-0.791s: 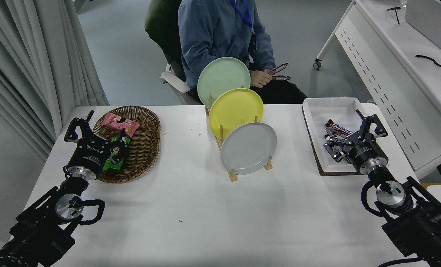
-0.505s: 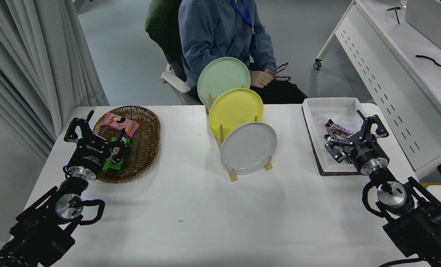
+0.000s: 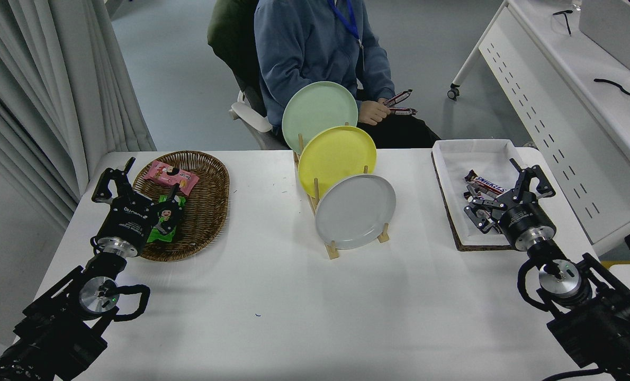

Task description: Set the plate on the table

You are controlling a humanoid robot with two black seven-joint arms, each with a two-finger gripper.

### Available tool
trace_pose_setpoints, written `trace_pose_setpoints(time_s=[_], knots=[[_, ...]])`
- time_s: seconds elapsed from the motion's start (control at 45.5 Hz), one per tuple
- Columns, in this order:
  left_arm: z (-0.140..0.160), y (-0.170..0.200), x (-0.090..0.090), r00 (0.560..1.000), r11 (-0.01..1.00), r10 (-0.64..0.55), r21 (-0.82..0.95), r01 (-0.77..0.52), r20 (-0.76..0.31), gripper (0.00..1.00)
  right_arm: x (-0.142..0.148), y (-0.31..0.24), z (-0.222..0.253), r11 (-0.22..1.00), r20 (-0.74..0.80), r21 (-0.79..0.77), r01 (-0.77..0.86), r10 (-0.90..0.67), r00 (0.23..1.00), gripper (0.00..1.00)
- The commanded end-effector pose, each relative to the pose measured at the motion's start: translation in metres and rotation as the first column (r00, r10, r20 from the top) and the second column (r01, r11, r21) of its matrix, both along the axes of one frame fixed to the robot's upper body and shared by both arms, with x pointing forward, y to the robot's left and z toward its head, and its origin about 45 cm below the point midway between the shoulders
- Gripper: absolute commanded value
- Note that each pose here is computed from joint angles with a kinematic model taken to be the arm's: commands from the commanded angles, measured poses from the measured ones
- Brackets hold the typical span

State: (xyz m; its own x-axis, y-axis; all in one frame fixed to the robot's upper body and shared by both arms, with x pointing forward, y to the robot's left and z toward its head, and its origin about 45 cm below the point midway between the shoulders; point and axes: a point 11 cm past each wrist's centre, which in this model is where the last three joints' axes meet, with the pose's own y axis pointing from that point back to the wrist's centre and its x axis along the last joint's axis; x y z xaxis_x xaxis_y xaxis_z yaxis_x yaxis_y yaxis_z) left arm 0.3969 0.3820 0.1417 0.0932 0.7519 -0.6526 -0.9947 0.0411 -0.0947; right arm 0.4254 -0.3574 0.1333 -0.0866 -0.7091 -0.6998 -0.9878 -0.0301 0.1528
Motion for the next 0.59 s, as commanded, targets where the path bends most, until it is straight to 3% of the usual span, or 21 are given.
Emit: trace_pose_setpoints(time_s=[0.0, 0.571], knots=[[0.0, 0.0, 0.0, 1.0, 1.0, 0.0, 0.0, 0.0, 0.0, 1.0, 0.005, 0.002, 0.007, 1.0, 0.016, 0.0, -0.006, 0.006, 1.0, 1.0], [0.0, 0.0, 0.0, 1.0, 1.0, 0.0, 0.0, 0.0, 0.0, 1.0, 0.007, -0.005, 0.015, 0.999, 0.025, -0.039, -0.021, 0.022, 0.999, 1.0]])
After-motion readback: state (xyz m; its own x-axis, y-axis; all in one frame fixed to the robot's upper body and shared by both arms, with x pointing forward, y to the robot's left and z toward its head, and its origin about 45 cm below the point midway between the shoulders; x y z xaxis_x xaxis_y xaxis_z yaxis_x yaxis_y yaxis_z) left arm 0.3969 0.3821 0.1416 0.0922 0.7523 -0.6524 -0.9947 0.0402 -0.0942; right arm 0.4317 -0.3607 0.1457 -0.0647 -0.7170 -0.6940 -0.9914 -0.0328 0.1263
